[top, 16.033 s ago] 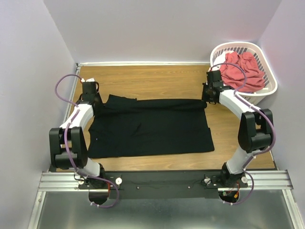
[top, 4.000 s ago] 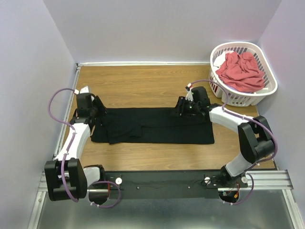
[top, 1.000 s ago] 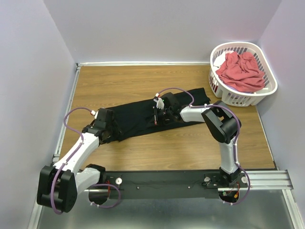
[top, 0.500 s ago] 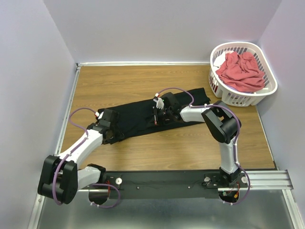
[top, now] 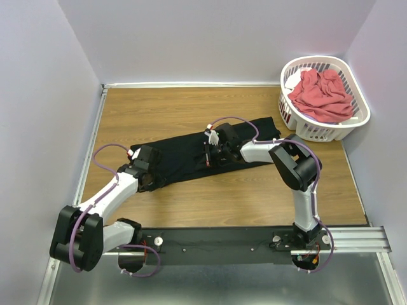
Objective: Fold and stack the t-shirts
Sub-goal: Fold the tshirt
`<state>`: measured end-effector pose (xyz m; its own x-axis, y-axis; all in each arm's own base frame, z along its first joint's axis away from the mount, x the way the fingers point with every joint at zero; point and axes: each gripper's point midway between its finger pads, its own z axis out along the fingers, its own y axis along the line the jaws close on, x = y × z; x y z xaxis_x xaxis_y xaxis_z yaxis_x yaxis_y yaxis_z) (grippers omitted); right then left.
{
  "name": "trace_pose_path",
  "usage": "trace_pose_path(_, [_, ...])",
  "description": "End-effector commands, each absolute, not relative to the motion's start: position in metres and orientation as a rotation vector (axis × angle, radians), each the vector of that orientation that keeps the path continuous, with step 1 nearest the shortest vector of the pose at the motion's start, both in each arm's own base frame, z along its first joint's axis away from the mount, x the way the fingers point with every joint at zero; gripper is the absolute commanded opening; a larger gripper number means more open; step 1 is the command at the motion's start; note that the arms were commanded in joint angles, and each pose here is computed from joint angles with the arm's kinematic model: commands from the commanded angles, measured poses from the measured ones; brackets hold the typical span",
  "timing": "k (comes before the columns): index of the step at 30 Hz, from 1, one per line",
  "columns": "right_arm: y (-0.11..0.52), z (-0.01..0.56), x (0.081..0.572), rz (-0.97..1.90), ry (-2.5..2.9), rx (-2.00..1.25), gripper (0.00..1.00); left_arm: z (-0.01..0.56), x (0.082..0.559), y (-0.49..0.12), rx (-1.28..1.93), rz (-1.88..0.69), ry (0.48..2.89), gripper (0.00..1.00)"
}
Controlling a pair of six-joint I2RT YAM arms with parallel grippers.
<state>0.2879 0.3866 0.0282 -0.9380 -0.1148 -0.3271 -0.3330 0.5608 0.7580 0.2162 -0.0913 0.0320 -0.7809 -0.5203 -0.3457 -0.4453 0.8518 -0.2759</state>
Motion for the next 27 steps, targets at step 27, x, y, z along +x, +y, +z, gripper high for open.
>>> trace_pose_path(27, [0.374,0.046,0.297,1.117,2.579,-0.549,0.01,0.076,0.205,-0.126,-0.696,-0.480,2.611,0.06])
